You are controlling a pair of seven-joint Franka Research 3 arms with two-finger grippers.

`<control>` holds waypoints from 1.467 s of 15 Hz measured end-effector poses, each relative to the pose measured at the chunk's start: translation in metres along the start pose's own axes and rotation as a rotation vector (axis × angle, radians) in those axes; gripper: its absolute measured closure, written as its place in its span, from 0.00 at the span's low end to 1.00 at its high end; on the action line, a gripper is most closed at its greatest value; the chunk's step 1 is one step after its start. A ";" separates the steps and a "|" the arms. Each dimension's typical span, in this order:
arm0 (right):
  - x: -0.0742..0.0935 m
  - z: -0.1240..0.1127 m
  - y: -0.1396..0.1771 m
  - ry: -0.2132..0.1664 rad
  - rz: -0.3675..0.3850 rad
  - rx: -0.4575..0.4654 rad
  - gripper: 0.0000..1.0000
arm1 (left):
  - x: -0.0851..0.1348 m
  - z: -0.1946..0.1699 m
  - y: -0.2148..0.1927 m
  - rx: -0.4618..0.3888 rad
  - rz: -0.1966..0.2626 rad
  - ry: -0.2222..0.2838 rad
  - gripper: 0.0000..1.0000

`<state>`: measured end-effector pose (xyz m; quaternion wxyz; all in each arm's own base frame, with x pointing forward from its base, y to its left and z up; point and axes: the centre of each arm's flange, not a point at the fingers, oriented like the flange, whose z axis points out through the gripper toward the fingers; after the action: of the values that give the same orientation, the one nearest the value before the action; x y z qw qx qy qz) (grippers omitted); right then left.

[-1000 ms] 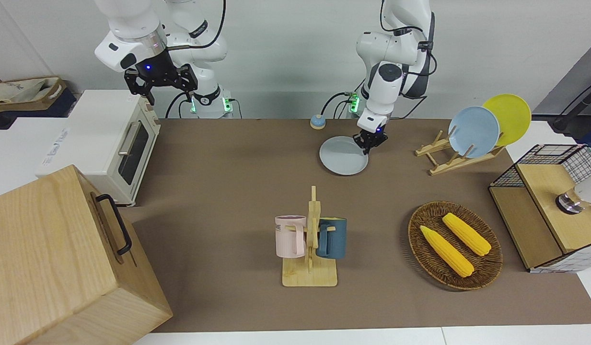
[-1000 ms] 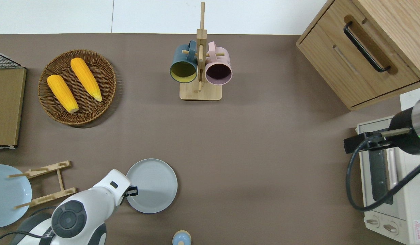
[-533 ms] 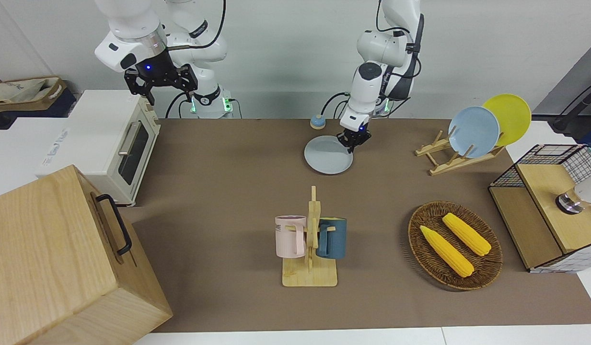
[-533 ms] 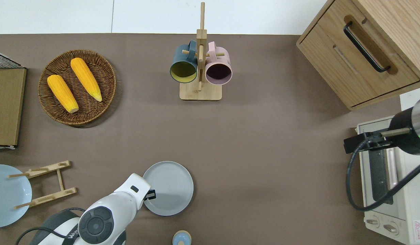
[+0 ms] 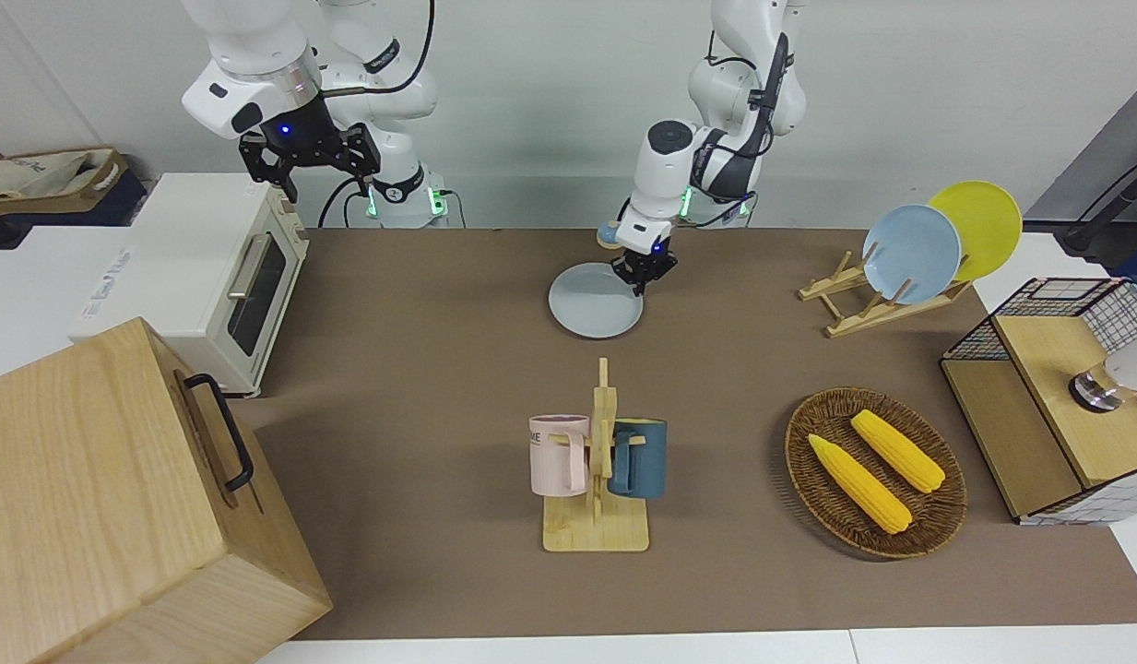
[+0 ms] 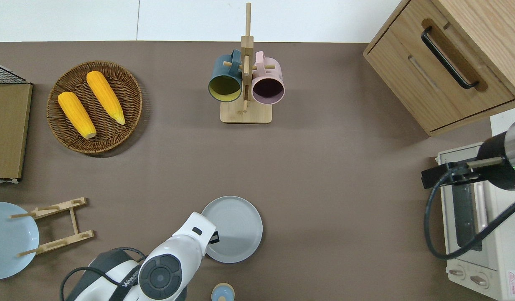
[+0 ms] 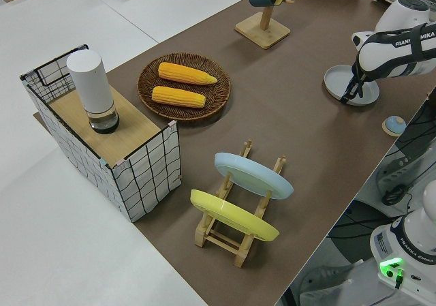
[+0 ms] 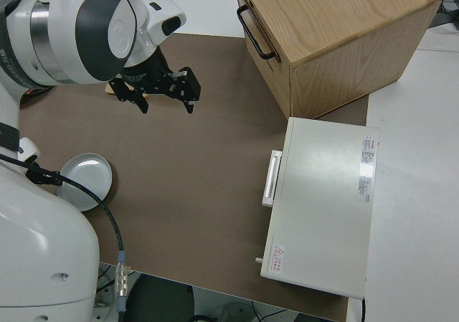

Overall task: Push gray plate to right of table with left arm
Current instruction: 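Push the gray plate with the left gripper across the table toward the toaster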

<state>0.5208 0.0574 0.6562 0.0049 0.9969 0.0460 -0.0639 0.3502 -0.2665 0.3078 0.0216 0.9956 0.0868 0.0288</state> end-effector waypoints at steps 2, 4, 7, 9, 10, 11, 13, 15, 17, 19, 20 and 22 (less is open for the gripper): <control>0.000 0.000 0.000 0.000 0.000 0.000 0.01 | -0.003 0.001 0.030 -0.006 -0.019 0.005 0.99; 0.000 0.000 0.000 0.000 0.000 0.000 0.01 | -0.001 0.001 0.052 -0.017 -0.035 0.007 0.99; 0.000 0.000 0.000 0.000 0.000 0.000 0.01 | -0.004 0.003 0.086 -0.039 -0.062 0.001 0.99; 0.000 0.000 0.000 0.000 0.000 0.000 0.01 | -0.006 0.004 0.102 -0.047 -0.078 -0.001 0.99; 0.000 0.000 0.000 0.000 0.000 0.000 0.01 | -0.007 0.004 0.109 -0.051 -0.084 -0.002 0.99; 0.000 0.000 0.000 0.000 0.000 0.000 0.01 | -0.008 0.005 0.116 -0.056 -0.091 -0.003 0.99; 0.000 0.000 0.000 0.000 0.000 0.000 0.01 | -0.009 0.005 0.130 -0.066 -0.102 -0.004 0.99; 0.000 0.000 0.000 0.000 0.000 0.000 0.01 | -0.009 0.006 0.143 -0.076 -0.109 -0.007 0.99; 0.000 0.000 0.000 0.000 0.000 0.000 0.01 | -0.010 0.005 0.154 -0.087 -0.111 -0.008 0.99; 0.000 0.000 0.000 0.000 0.000 0.000 0.01 | -0.012 0.004 0.165 -0.096 -0.113 -0.010 0.99; 0.000 0.000 0.000 0.000 0.000 0.000 0.01 | -0.013 0.004 0.170 -0.101 -0.111 -0.011 0.99; 0.000 0.000 0.000 0.000 0.000 0.000 0.01 | -0.017 0.002 0.183 -0.115 -0.106 -0.014 0.99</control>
<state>0.5208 0.0574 0.6562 0.0049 0.9969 0.0460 -0.0639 0.3652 -0.4494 0.3140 0.0809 0.9869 0.1373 0.0258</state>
